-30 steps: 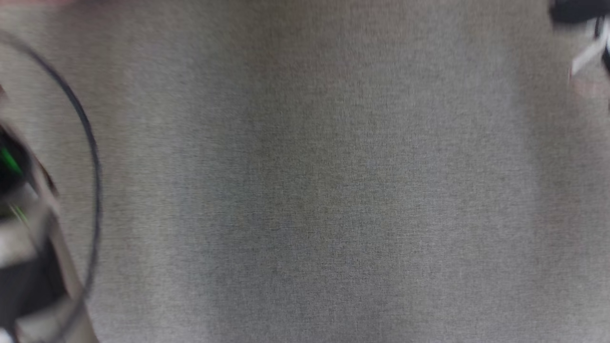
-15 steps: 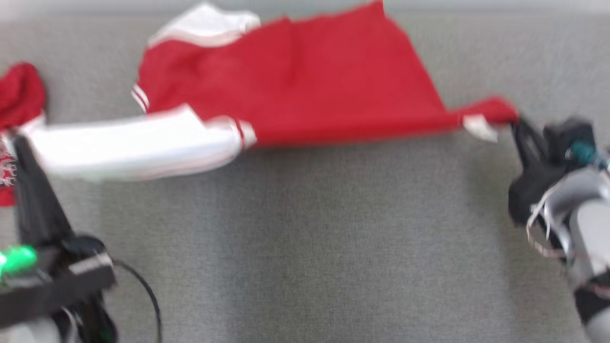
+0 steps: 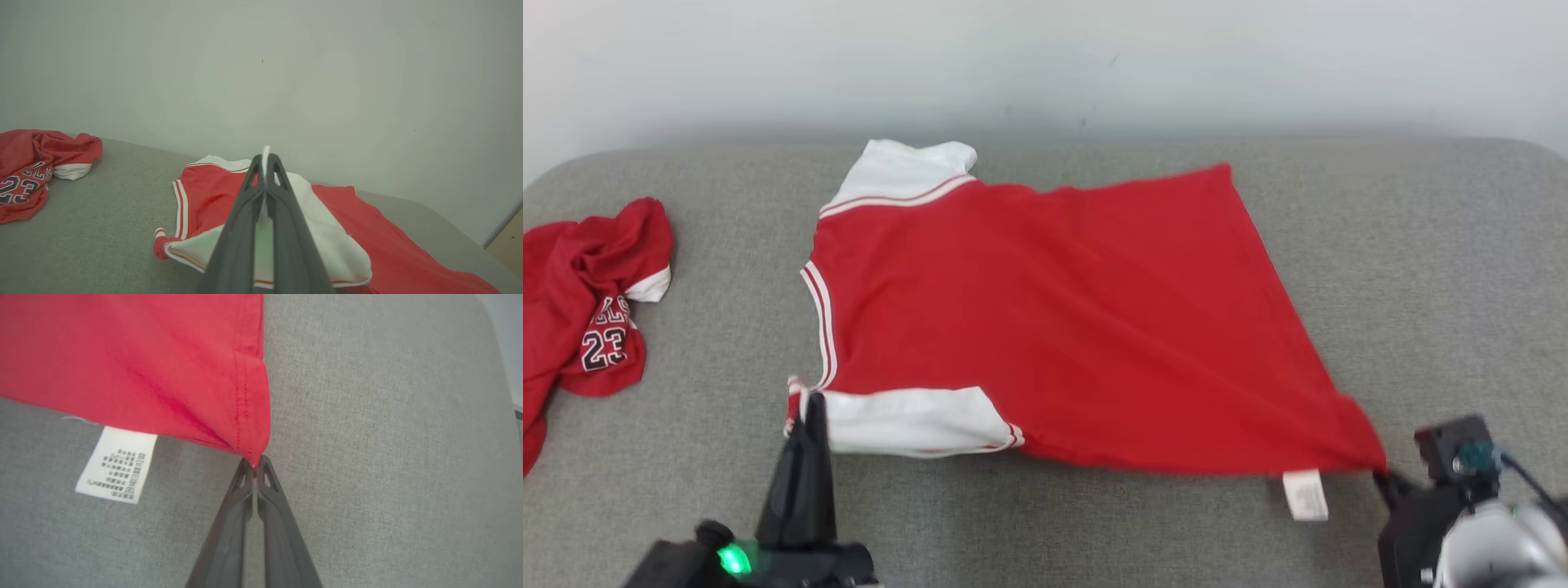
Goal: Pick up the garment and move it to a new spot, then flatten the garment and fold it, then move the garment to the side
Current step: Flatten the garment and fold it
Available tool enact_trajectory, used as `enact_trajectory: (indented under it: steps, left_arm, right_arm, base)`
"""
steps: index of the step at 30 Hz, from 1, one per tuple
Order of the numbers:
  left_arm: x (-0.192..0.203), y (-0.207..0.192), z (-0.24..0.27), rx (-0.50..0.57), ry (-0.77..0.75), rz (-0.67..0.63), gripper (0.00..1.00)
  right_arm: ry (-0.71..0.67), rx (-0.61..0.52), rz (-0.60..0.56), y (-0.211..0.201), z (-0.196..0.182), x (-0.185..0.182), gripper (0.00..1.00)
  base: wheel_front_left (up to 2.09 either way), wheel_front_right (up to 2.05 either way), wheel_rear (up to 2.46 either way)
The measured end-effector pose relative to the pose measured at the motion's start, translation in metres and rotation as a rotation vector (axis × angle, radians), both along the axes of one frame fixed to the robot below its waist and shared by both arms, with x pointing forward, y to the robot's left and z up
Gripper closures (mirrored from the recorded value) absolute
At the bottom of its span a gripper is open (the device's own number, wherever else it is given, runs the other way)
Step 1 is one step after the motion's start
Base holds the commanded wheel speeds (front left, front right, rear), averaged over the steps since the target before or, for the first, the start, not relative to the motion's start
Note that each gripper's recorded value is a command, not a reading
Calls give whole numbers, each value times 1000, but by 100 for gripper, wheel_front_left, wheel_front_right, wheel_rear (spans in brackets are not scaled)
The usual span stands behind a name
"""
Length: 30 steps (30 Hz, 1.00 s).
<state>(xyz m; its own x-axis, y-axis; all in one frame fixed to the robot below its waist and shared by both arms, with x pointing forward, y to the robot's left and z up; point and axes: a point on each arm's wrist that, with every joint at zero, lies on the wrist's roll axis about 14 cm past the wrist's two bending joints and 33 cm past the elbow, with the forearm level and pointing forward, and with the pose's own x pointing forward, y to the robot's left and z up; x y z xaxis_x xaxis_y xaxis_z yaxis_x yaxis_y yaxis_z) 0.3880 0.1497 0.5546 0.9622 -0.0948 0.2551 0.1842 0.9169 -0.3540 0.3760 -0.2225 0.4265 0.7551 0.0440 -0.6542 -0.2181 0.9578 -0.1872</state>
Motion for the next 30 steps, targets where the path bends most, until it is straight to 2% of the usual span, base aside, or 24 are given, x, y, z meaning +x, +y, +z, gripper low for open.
enact_trajectory:
  steps: [5, 13, 23, 27, 30]
  left_arm:
    - [-12, -3, -23, 50, 70, -5, 100]
    - [-39, -9, -65, 46, 213, -46, 100]
    - [-76, 3, -110, 70, 384, -100, 100]
    - [-70, 12, -100, 54, 354, -68, 100]
    - [-53, 14, -78, 32, 275, -45, 100]
  right_arm:
    - [122, 52, -28, 8, -12, -45, 100]
    - [186, 84, -96, 3, -18, -78, 100]
    - [249, 88, -136, -4, -31, -94, 100]
    - [195, 86, -132, -5, -26, -86, 100]
    - [136, 105, -111, 1, -21, -74, 100]
  base:
    - [0, 0, 0]
    - [0, 0, 0]
    - [0, 0, 0]
    - [0, 0, 0]
    - [0, 0, 0]
